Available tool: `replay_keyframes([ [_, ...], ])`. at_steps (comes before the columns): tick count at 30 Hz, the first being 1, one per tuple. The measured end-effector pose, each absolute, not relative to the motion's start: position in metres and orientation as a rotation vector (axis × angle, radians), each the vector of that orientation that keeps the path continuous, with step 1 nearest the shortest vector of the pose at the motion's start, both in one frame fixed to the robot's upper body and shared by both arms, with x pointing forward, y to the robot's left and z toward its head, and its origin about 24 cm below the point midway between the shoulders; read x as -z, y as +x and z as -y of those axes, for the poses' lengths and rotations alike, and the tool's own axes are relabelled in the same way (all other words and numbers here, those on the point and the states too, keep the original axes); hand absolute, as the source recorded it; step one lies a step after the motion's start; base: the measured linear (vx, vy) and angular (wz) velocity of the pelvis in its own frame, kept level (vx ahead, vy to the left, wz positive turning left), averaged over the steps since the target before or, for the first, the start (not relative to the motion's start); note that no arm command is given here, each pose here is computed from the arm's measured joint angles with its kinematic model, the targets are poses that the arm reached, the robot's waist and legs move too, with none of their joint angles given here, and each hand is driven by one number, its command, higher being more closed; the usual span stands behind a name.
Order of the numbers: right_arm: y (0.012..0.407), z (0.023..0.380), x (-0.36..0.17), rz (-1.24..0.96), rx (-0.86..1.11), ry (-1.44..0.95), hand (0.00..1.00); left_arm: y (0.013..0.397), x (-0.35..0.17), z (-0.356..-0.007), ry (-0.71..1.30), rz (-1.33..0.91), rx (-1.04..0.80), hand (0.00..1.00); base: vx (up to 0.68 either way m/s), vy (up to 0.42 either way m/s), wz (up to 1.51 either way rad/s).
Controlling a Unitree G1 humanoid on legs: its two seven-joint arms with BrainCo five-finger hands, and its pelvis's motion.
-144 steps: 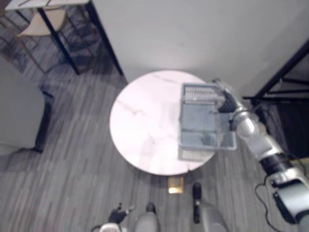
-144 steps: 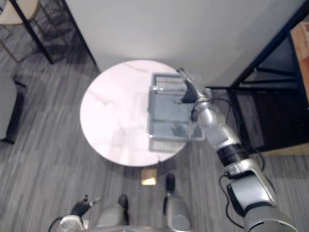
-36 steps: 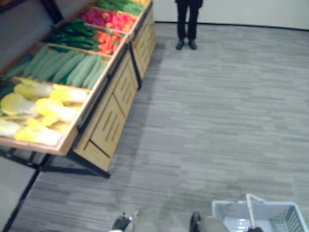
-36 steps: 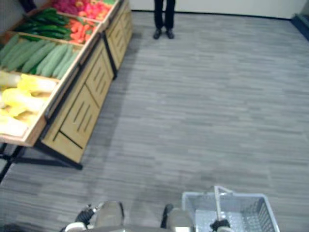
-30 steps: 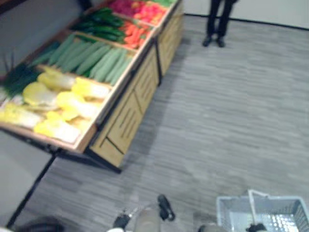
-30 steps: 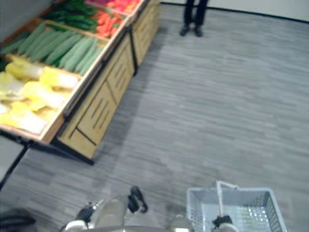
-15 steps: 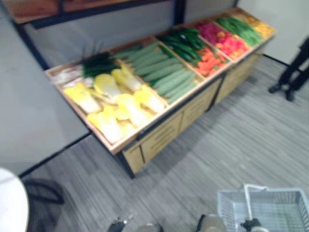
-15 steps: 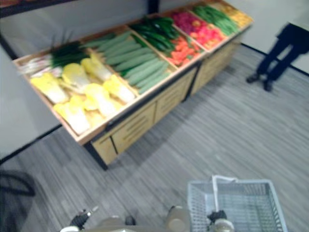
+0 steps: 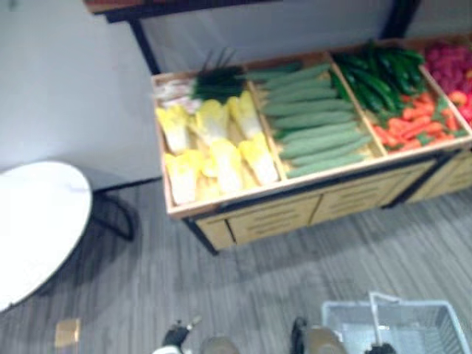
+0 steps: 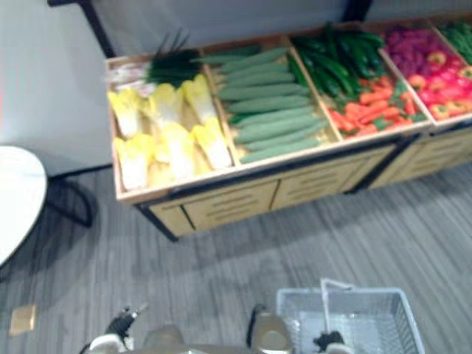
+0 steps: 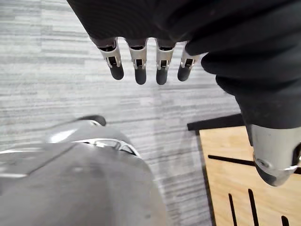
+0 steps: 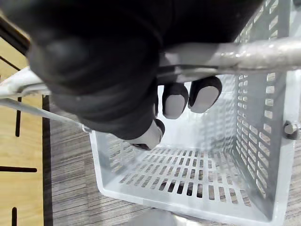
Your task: Pick vegetable in the basket
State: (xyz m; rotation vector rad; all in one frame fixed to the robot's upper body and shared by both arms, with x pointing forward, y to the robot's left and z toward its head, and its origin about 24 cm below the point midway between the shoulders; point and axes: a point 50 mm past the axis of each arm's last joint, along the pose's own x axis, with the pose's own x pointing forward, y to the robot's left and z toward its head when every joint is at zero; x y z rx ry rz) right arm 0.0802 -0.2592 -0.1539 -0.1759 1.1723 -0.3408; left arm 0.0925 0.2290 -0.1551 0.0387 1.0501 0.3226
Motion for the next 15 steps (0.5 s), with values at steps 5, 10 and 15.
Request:
replay_keyframes([
  [5, 0.09, 0.255, 0.153, -1.133, 0.348, -0.14, 1.0, 0.088, 0.157, -0.224, 0.031, -1.064, -0.32, 0.0, 0.1, 0.031, 0.06],
  [10, 0.064, 0.246, 0.16, -1.195, 0.364, -0.102, 1.0, 0.094, 0.155, -0.232, 0.073, -1.056, -0.308, 0.0, 0.05, -0.018, 0.54],
  [15, 0.046, 0.244, 0.163, -1.247, 0.41, -0.048, 1.0, 0.105, 0.147, -0.252, 0.123, -1.023, -0.343, 0.0, 0.15, -0.25, 0.6],
])
